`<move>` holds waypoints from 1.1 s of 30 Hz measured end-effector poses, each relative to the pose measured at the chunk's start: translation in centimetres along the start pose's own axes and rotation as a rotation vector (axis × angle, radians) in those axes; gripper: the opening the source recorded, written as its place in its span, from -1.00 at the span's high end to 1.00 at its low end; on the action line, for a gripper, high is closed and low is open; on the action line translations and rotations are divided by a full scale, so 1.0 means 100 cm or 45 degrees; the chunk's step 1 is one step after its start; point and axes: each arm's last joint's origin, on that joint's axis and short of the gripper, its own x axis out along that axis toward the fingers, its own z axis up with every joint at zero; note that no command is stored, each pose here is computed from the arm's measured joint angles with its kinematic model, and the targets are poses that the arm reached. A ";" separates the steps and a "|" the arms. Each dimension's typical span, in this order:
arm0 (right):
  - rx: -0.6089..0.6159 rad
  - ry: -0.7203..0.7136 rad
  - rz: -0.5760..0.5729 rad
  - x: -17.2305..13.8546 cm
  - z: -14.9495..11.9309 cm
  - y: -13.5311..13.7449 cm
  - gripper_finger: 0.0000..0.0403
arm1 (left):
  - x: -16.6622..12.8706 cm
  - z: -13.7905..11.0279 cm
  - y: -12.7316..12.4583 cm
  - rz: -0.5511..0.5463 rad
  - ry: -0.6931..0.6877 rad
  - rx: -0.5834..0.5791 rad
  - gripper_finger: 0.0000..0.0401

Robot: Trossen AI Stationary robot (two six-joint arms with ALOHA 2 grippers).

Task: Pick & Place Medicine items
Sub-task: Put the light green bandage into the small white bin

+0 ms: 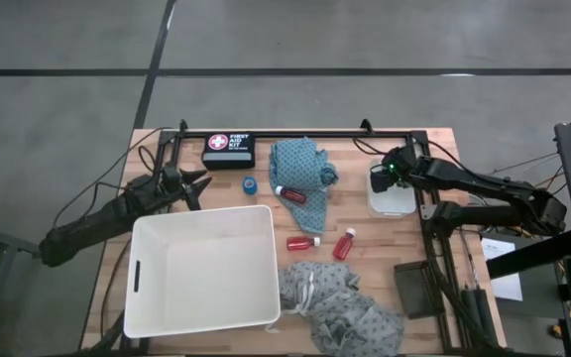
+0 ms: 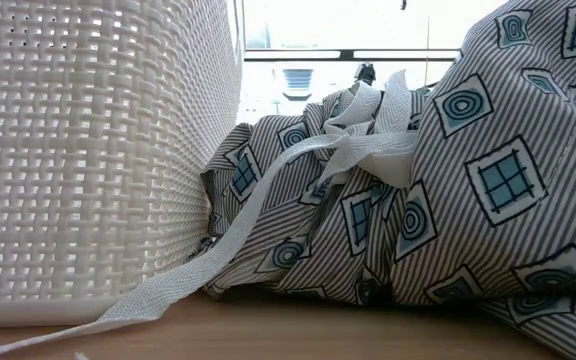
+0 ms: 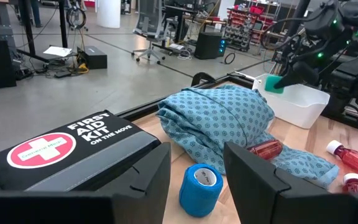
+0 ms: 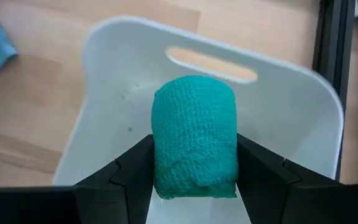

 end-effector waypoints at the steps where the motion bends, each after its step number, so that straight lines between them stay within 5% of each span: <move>1: 0.017 0.009 -0.005 0.002 -0.002 -0.001 0.06 | 0.000 0.000 0.000 -0.001 0.001 0.000 0.23; 19: 0.102 0.029 -0.030 0.009 -0.010 -0.004 0.05 | 0.000 0.000 0.000 0.000 0.000 0.000 0.24; 33: 0.105 0.005 -0.013 0.009 -0.009 -0.003 -0.39 | 0.000 0.000 0.000 0.000 0.000 0.000 0.24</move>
